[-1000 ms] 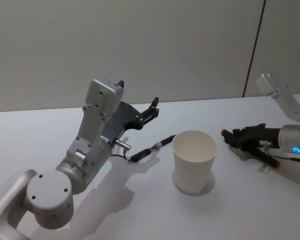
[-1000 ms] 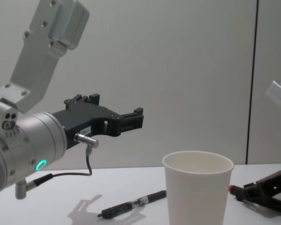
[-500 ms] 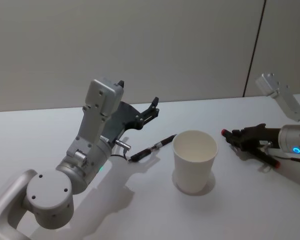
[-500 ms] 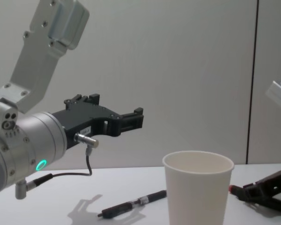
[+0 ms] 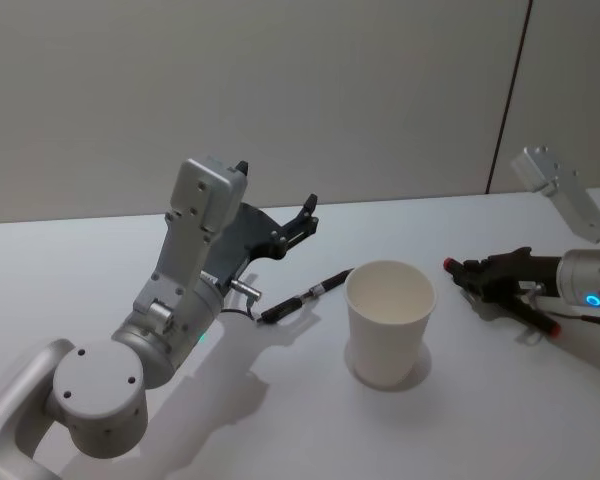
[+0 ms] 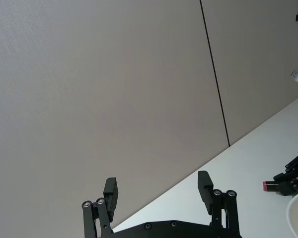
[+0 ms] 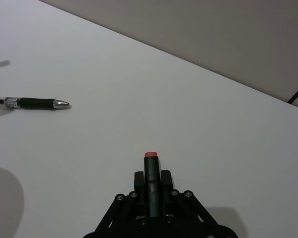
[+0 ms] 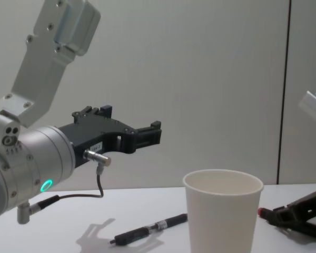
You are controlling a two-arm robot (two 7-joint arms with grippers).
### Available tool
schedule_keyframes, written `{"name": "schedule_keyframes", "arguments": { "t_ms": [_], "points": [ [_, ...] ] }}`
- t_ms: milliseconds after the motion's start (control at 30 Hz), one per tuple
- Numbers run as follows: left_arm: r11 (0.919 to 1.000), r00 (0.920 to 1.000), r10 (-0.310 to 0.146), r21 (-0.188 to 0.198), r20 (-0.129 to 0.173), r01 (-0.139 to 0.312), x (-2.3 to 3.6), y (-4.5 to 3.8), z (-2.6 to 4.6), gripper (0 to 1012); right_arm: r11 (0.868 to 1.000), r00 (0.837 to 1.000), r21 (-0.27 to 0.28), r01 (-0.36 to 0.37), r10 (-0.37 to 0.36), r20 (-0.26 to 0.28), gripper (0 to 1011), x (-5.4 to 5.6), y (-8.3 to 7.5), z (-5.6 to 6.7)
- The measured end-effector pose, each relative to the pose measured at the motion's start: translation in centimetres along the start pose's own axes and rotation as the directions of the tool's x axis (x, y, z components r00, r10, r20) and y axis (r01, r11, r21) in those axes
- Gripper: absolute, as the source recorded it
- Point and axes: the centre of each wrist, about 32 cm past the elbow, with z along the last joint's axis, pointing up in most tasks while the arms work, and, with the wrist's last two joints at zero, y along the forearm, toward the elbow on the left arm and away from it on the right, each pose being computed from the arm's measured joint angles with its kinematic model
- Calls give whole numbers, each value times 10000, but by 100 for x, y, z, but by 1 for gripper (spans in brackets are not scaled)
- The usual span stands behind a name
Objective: Place the pen into the pen holder.
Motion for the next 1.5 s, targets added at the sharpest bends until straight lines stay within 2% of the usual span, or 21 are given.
{"name": "schedule_keyframes", "arguments": {
  "t_ms": [700, 900, 1067, 1233, 1367, 1400, 1500],
  "points": [
    [10000, 10000, 0, 0, 0, 0, 0, 0, 0, 1001, 10000, 10000, 2, -2, 2, -8, 187, 2, 1, 0],
    [10000, 10000, 0, 0, 0, 0, 0, 0, 0, 1001, 9998, 9999, 175, -89, 88, 49, 187, 1, 31, -6],
    [10000, 10000, 0, 0, 0, 0, 0, 0, 0, 1001, 9976, 9995, 624, -288, 280, 134, 187, -11, 76, -19],
    [10000, 10000, 0, 0, 1, 0, 0, 0, 0, 1001, 9908, 9982, 1226, -577, 554, 226, 187, -46, 105, 23],
    [10000, 10000, 0, -1, 1, 0, 0, 0, 0, 1001, 9785, 9968, 1911, -775, 721, 352, 187, -64, 90, 92],
    [10000, 10000, -1, 0, 0, 1, 0, 0, 0, 1001, 9715, 9962, 2214, -846, 775, 407, 187, -68, 76, 122],
    [10000, 10000, 0, 0, 0, 0, 0, 0, 0, 1001, 9607, 9952, 2611, -944, 846, 487, 187, -76, 58, 164]
  ]
}}
